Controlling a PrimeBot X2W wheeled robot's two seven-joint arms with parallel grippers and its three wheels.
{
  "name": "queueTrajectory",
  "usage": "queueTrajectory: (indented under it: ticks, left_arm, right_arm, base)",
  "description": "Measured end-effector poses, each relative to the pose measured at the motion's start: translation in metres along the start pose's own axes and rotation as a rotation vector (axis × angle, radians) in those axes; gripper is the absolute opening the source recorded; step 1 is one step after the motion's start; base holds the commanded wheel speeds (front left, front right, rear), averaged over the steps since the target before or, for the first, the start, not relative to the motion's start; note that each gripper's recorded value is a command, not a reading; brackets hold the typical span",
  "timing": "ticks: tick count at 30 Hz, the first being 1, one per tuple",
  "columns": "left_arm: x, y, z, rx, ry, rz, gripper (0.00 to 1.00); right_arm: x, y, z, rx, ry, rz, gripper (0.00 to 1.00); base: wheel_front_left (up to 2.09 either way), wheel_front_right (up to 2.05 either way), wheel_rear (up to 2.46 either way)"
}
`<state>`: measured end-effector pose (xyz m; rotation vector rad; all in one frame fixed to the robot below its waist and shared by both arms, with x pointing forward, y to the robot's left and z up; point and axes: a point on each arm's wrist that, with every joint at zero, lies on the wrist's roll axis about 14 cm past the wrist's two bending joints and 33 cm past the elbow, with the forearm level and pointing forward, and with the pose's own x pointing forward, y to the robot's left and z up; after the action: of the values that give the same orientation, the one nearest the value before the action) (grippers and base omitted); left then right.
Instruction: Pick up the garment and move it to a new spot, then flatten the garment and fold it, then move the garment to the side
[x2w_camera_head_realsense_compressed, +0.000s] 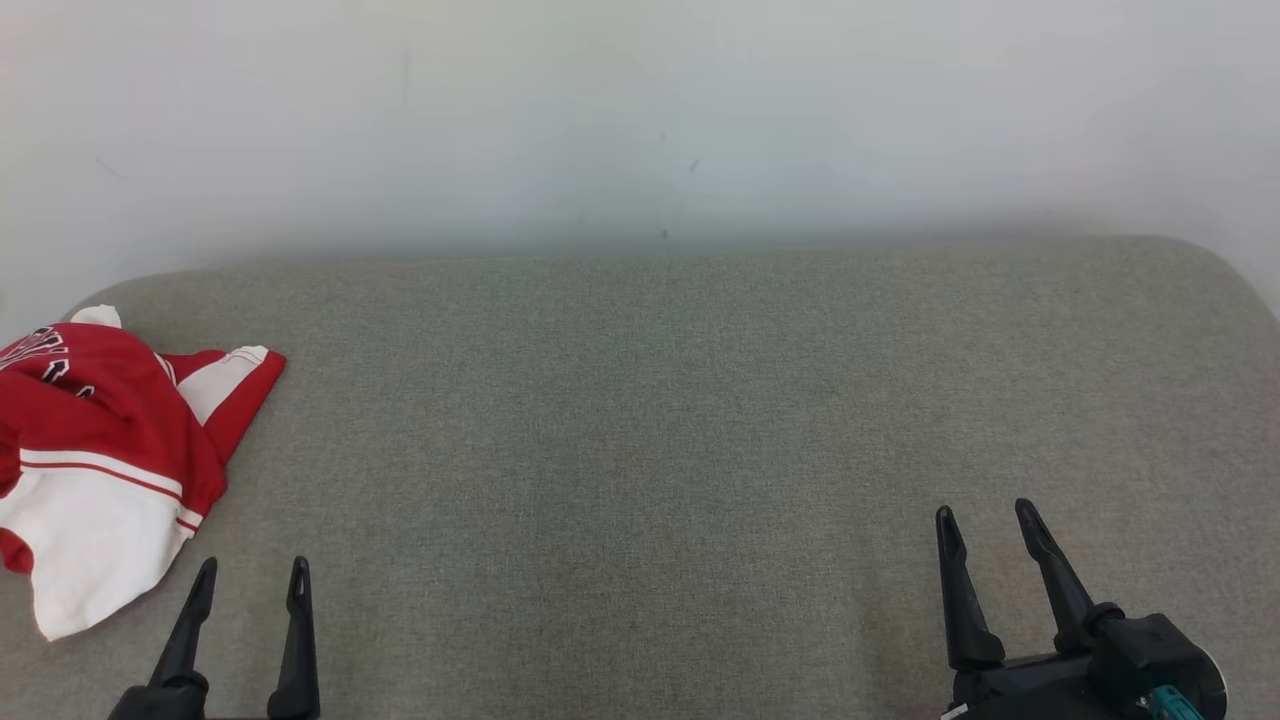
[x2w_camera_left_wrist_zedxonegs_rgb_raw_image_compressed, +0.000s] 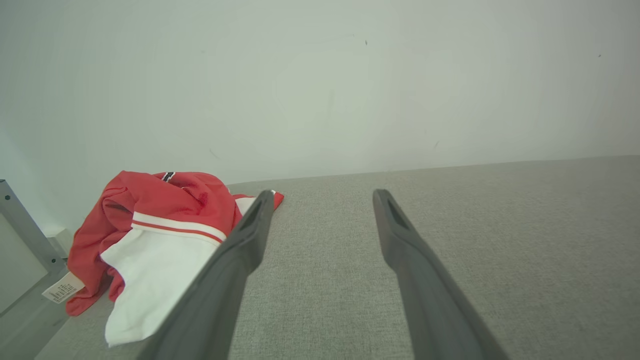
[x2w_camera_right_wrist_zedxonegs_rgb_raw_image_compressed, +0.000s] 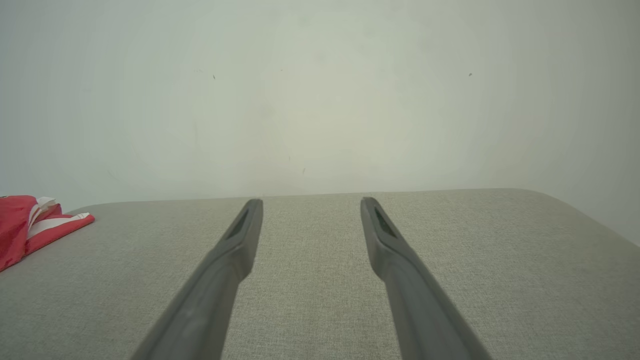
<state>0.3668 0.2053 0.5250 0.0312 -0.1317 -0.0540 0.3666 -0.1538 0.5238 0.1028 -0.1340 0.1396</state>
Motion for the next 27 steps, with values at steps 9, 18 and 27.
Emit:
queueTrajectory:
  ticks: [9,18,27]
  left_arm:
    - [-0.0031,0.0054,-0.006,-0.006,0.02,0.018,1.0]
    - [-0.0027,0.0068,-0.0062,-0.011,0.02,0.03,1.0]
    - [-0.0021,0.0063,-0.0065,-0.017,0.023,0.03,1.0]
  right_arm:
    - [0.0001,-0.0002,0.0023,-0.005,-0.007,0.0,1.0]
    - [-0.0009,-0.0027,0.0024,-0.007,-0.006,-0.007,1.0]
    - [-0.0013,-0.0025,0.001,-0.004,-0.002,-0.007,1.0]
  base:
    - [0.0,0.0,0.0]
    - [0.0,0.0,0.0]
    - [0.0,0.0,0.0]
